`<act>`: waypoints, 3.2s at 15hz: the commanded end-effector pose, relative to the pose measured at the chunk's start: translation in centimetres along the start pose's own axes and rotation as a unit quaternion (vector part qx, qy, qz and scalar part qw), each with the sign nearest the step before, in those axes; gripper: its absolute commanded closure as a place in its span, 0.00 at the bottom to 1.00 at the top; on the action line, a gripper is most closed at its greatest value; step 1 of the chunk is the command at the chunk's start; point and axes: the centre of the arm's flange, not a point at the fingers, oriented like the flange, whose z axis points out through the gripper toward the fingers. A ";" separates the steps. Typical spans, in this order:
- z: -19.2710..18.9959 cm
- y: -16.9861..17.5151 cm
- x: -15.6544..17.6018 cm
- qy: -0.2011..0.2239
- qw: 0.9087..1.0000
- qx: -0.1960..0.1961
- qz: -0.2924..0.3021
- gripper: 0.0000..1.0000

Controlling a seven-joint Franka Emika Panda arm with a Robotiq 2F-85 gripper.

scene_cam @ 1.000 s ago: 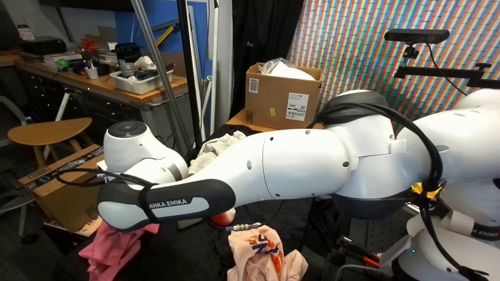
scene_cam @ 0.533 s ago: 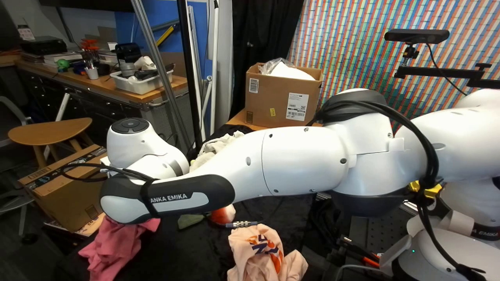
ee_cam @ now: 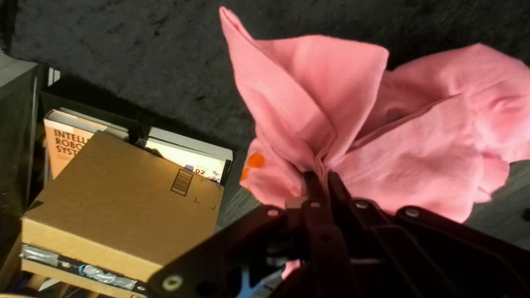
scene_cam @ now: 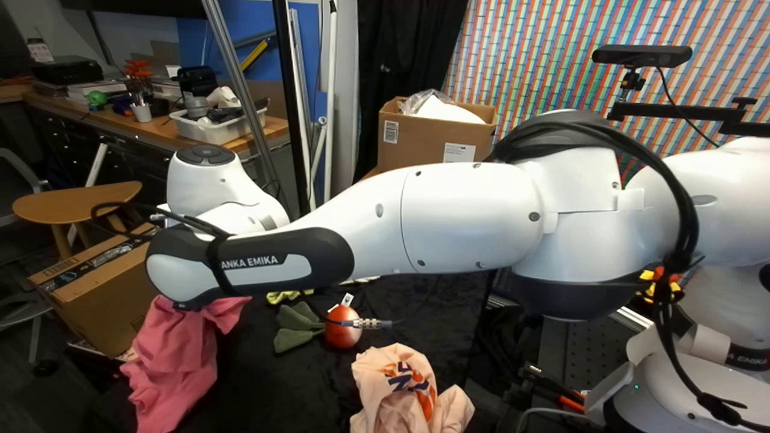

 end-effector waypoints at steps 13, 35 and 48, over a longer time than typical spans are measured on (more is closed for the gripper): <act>-13.5 8.1 -12.4 0.141 0.957 -0.035 0.251 0.96; -15.3 16.8 -24.2 0.085 0.871 -0.218 0.432 0.95; -11.5 22.3 -21.1 0.034 0.869 -0.213 0.445 0.56</act>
